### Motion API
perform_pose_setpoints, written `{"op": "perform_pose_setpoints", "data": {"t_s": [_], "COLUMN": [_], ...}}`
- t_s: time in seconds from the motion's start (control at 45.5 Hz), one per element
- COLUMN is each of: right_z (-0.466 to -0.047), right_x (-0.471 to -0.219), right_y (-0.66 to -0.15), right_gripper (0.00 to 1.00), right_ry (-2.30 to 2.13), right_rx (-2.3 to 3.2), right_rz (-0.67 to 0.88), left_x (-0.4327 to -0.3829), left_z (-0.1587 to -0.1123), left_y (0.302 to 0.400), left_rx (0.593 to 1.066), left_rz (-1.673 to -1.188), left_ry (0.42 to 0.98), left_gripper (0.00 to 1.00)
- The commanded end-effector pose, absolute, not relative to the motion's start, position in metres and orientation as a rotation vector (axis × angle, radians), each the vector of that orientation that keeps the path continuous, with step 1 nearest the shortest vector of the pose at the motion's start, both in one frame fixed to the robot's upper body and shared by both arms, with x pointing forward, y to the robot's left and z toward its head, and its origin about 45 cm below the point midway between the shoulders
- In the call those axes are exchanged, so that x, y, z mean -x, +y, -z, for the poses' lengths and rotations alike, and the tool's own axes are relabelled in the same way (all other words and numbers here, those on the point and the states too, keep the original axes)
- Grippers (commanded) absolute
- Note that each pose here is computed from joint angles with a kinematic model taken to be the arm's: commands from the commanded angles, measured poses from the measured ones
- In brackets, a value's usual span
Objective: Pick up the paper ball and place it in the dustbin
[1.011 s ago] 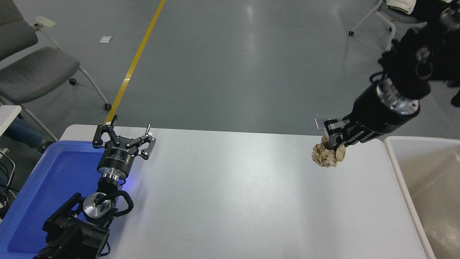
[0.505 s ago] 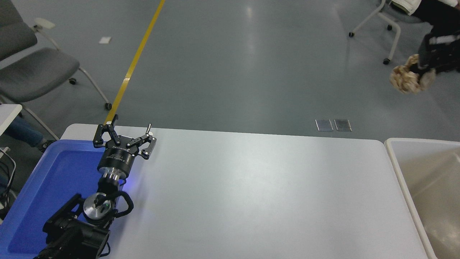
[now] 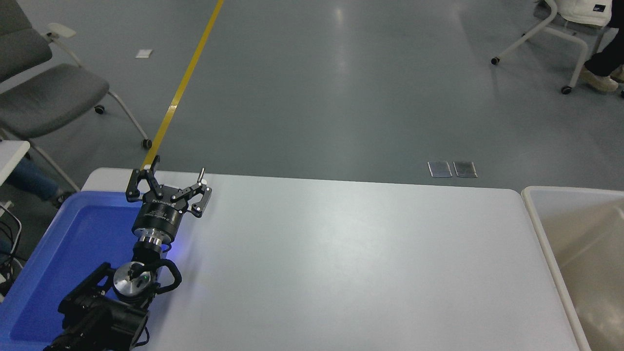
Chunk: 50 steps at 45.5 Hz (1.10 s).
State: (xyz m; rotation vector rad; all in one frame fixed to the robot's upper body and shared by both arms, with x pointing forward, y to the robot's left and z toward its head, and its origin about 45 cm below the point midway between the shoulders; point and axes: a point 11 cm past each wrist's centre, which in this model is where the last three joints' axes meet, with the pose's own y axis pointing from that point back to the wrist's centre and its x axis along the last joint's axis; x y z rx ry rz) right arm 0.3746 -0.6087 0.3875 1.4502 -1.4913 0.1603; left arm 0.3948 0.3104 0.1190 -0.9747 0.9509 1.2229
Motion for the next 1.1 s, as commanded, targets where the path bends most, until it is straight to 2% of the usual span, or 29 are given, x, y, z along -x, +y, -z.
{"op": "perform_pose_setpoints", "data": {"t_s": [0.0, 0.22, 0.505, 0.615, 0.923, 1.011, 1.033, 1.077], "right_z": [-0.282, -0.178, -0.092, -0.072, -0.055, -0.053, -0.053, -0.053], "right_x": [-0.340, -0.320, -0.299, -0.283, -0.268, -0.266, -0.266, -0.266], "right_y": [-0.661, -0.641, -0.587, -0.580, -0.573, -0.572, -0.572, -0.572], "right_gripper": [0.00, 0.00, 0.00, 0.00, 0.01, 0.09, 0.16, 0.38], "right_ry": [-1.835, -1.993, -2.144, -2.149, -2.180, -2.194, -2.197, -2.202], "right_rx": [-1.176, -1.051, -0.969, -0.929, -0.875, -0.868, -0.869, -0.867], "right_rz": [-0.067, 0.109, 0.486, 0.564, 0.629, 0.647, 0.651, 0.652], "left_x": [-0.3948, -0.3948, -0.3948, -0.3948, -0.3948, -0.3948, -0.3948, -0.3948], "left_z": [-0.1192, -0.1188, -0.1190, -0.1189, -0.1189, -0.1188, -0.1190, -0.1188], "left_y": [0.3107, 0.3100, 0.3107, 0.3100, 0.3100, 0.3100, 0.3107, 0.3100], "left_rx": [0.975, 0.975, 0.974, 0.975, 0.975, 0.975, 0.974, 0.975], "left_rz": [-1.223, -1.223, -1.224, -1.223, -1.223, -1.223, -1.224, -1.223], "left_ry": [0.950, 0.952, 0.951, 0.952, 0.952, 0.952, 0.951, 0.952], "left_gripper": [0.99, 0.99, 0.99, 0.99, 0.99, 0.99, 0.99, 0.99]}}
